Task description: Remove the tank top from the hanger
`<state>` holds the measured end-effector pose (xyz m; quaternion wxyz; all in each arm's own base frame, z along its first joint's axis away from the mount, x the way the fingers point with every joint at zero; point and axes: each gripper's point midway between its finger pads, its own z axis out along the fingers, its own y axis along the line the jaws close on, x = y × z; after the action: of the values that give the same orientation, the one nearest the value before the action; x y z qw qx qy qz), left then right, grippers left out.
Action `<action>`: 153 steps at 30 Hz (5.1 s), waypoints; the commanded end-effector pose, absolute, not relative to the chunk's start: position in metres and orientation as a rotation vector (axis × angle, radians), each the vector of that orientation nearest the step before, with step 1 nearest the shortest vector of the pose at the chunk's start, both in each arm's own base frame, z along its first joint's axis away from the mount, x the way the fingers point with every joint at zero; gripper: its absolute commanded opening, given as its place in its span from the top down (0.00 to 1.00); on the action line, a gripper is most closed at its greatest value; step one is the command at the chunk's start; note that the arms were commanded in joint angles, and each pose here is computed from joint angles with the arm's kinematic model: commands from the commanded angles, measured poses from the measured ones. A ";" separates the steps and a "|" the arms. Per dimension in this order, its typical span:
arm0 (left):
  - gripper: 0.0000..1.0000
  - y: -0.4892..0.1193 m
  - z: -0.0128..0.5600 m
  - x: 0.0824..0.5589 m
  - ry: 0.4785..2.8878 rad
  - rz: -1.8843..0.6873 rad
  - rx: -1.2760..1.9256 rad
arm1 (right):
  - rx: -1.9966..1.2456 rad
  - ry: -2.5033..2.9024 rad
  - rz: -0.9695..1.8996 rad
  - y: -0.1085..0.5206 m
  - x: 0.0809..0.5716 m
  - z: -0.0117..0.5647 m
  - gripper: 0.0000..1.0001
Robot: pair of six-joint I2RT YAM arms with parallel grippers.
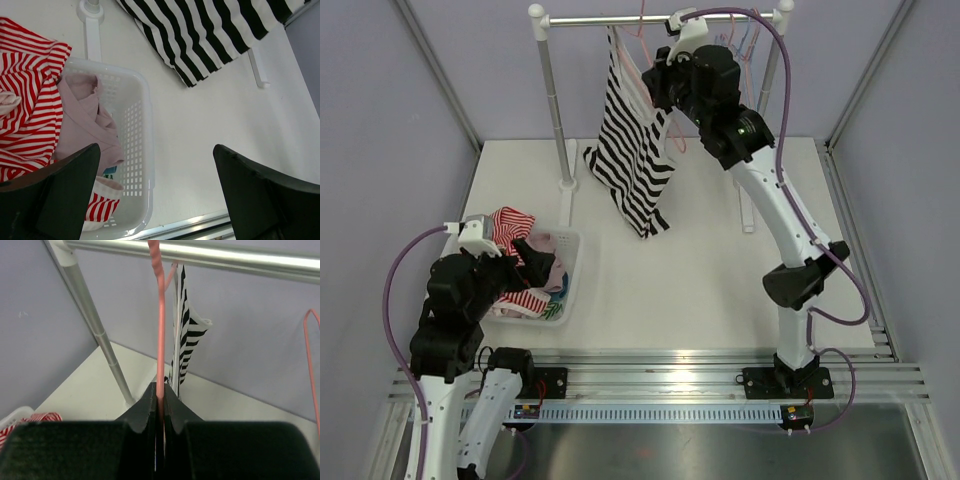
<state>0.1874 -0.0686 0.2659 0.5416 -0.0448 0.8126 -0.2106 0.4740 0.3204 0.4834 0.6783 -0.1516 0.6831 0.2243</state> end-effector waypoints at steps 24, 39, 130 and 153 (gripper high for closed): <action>0.01 -0.216 0.484 0.277 1.657 -0.570 0.219 | -0.444 1.590 0.952 0.214 0.197 0.492 1.00; 0.25 -0.277 0.444 0.294 1.689 -0.415 0.275 | -0.479 1.581 1.053 0.197 0.147 0.472 1.00; 1.00 -0.230 0.093 0.181 2.366 -0.362 0.286 | -0.092 0.844 0.778 0.153 0.220 0.508 1.00; 0.01 -0.137 0.271 0.161 2.087 -0.416 0.159 | -0.021 1.665 0.270 0.164 0.363 0.468 1.00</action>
<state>0.1636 -0.1627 0.2658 0.4691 0.0681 0.8561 -0.2059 0.3476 0.1778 0.4510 0.6576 -0.0187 0.7367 0.1566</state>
